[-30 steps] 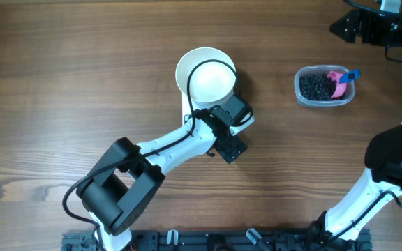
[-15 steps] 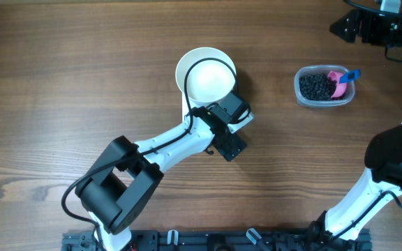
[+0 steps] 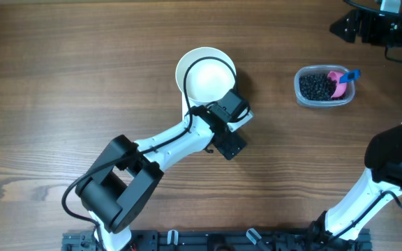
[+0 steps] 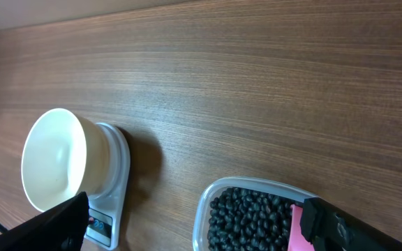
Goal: Scoop item into bowl and weigh 150g on scale
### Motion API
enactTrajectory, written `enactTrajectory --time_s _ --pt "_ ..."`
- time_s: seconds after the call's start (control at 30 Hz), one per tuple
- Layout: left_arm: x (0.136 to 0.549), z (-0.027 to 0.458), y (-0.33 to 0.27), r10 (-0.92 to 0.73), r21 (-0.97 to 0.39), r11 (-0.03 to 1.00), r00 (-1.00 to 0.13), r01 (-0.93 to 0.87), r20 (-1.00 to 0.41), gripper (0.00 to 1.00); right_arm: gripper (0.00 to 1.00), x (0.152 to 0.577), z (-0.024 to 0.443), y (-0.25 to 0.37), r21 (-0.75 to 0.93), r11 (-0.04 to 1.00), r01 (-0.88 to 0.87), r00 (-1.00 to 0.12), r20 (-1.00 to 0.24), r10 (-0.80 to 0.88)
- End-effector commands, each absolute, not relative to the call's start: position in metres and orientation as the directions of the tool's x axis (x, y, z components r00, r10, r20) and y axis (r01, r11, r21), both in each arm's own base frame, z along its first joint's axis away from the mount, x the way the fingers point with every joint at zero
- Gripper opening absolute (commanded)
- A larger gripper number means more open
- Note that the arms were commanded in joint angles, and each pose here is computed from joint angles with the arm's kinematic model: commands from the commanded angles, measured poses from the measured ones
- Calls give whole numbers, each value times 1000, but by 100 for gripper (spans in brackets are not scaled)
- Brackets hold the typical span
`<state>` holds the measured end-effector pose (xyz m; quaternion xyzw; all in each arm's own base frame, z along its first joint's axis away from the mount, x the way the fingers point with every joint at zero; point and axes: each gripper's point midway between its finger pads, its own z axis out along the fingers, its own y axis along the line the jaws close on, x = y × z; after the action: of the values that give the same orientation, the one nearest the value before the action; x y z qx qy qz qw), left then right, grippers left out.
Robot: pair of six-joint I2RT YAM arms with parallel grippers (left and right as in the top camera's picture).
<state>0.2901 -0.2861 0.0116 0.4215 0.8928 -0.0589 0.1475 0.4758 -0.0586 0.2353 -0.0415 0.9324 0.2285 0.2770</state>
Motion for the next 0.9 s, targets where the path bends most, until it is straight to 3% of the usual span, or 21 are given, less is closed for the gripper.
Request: enactTrajectory --time_s 0.0,0.2,0.33,0.53,0.63,0.73,0.8,0.87 --pt "270 -39 -263 748 -32 647 -642 762 -168 100 100 475 258 -54 389 891 -233 -812 -582 41" --pt "273 -43 -264 747 -27 648 -641 761 -176 100 100 475 258 -54 389 891 -233 -812 -582 41" --pt "287 -28 -284 742 1 636 -611 772 -277 100 100 475 258 -54 389 891 -233 -812 -582 41" --pt "255 59 -310 695 -93 616 -595 782 -403 100 100 475 258 -54 388 891 -234 -812 -582 41" --pt "238 91 -300 619 -165 678 -678 716 -397 100 100 475 258 -54 389 891 -233 -812 -582 41" --pt "242 145 -284 470 -223 750 -739 623 -482 100 100 475 258 -54 389 891 -233 -812 -582 41" --pt "251 173 -253 344 -259 814 -791 520 -507 100 100 475 258 -54 389 891 -233 -812 -582 41" --pt "261 169 -203 267 -201 899 -851 389 -451 100 100 475 258 -54 389 891 -233 -812 -582 41"
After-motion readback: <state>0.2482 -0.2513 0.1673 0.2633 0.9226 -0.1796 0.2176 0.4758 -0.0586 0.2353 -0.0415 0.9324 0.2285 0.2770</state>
